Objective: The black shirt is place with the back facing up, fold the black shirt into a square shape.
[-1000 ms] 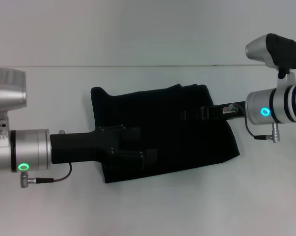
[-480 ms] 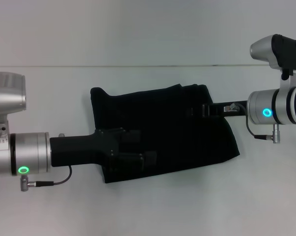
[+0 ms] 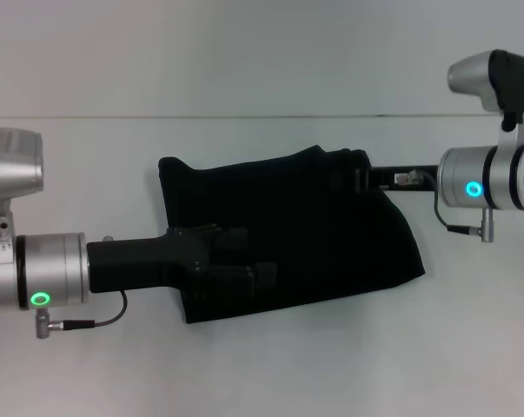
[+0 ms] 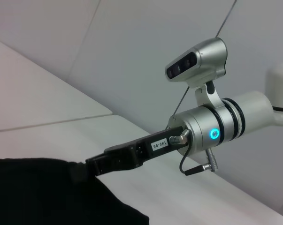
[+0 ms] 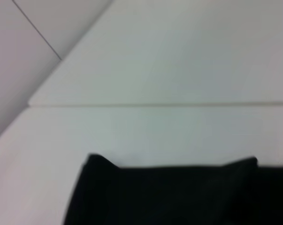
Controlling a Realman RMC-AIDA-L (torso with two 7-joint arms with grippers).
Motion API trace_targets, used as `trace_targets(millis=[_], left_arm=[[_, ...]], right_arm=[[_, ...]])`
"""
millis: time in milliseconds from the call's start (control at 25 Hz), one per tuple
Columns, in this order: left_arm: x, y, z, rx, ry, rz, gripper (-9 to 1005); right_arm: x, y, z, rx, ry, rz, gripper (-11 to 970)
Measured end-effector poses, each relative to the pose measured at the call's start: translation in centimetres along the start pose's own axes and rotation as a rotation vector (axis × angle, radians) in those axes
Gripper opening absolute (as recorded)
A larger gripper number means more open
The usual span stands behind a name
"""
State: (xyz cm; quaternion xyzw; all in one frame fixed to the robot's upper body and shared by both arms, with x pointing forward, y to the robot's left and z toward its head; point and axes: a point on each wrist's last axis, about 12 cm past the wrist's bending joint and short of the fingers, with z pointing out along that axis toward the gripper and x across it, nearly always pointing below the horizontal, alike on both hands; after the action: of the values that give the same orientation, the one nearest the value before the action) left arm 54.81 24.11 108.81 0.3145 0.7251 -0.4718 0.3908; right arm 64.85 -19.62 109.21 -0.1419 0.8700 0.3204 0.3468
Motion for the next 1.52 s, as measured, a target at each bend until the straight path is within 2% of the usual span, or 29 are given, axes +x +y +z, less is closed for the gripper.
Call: trace_targets(millis=[480,1120,1280,1520], left_arm=[[-0.2,0.2,-0.8,-0.016,-0.04,-0.024,949],[-0.4,0.2,-0.3,-0.016,-0.048,-0.047,949],[-0.5,0.3,-0.3,-0.02,-0.048,-0.054,948],[-0.5,0.3,-0.3,-0.025,-0.057,-0.056,948]], right_arm=[[-3.2,-0.3,-2.8,-0.052,-0.074,-0.041,32],[-2.0,-2.4,-4.6,-0.008,-0.077,-0.013,33],[-2.3,-2.3,-5.1,-0.019,-0.085,-0.028,33],[-3.4,-1.3,-5.6,-0.072,-0.109,-0.062,33]])
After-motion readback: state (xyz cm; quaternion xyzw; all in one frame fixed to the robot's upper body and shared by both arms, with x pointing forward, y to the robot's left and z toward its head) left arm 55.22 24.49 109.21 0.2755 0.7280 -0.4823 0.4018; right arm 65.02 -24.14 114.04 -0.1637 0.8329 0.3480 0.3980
